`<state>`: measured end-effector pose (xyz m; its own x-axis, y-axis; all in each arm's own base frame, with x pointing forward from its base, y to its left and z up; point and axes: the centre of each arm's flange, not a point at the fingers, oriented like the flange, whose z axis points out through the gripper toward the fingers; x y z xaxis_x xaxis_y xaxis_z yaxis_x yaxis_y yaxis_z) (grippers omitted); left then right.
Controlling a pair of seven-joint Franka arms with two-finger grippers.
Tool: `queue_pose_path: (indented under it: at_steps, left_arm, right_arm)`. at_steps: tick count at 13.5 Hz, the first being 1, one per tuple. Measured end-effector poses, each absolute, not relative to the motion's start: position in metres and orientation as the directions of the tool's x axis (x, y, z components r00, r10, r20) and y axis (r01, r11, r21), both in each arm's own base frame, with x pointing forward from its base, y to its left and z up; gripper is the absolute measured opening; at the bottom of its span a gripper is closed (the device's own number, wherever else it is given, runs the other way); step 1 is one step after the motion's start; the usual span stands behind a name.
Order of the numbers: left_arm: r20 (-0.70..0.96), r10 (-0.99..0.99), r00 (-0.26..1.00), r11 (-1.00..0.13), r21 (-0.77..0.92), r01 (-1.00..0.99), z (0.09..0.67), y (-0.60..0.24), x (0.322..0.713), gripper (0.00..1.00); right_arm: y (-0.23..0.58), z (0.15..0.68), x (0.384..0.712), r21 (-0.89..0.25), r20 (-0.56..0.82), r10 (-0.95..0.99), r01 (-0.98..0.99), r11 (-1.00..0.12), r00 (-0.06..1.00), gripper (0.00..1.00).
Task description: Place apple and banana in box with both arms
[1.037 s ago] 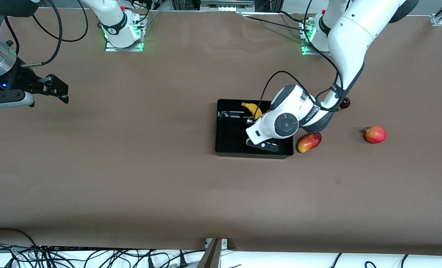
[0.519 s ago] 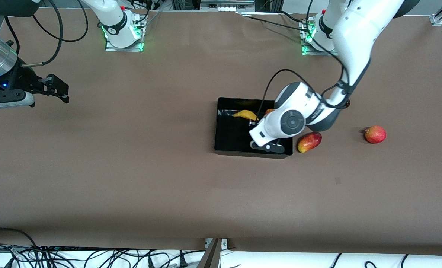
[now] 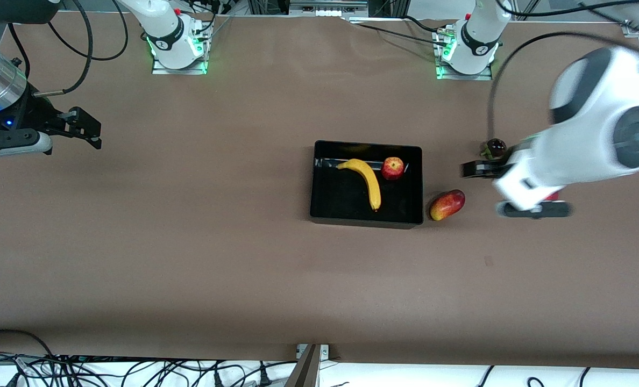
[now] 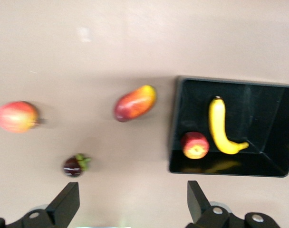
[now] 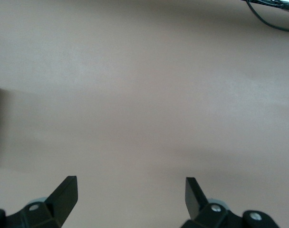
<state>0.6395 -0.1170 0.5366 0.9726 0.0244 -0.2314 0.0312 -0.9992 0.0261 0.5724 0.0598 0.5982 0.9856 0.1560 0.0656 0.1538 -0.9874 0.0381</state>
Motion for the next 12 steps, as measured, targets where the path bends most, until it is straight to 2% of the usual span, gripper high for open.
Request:
queue_pose_path:
  at_steps: [4, 7, 10, 12]
  left_arm:
    - [-0.082, 0.044, 0.996, -0.999, -0.035, 0.042, 0.578, -0.073, 0.637, 1.00]
    - [0.019, 0.087, 0.996, -0.995, -0.044, 0.088, 0.607, -0.057, 0.602, 1.00]
    - [0.029, 0.081, 0.996, -0.995, -0.056, 0.082, 0.611, -0.059, 0.563, 1.00]
    - [0.015, 0.074, 0.997, -0.995, -0.059, 0.074, 0.601, -0.063, 0.561, 1.00]
  right_arm:
    - [0.060, 0.599, 0.573, 0.038, 0.068, 0.156, 0.154, -0.987, 0.985, 1.00]
    - [0.060, 0.599, 0.573, 0.038, 0.069, 0.156, 0.154, -0.987, 0.985, 1.00]
    - [0.060, 0.599, 0.573, 0.038, 0.070, 0.156, 0.154, -0.987, 0.985, 1.00]
    - [0.060, 0.599, 0.573, 0.038, 0.070, 0.156, 0.154, -0.987, 0.985, 1.00]
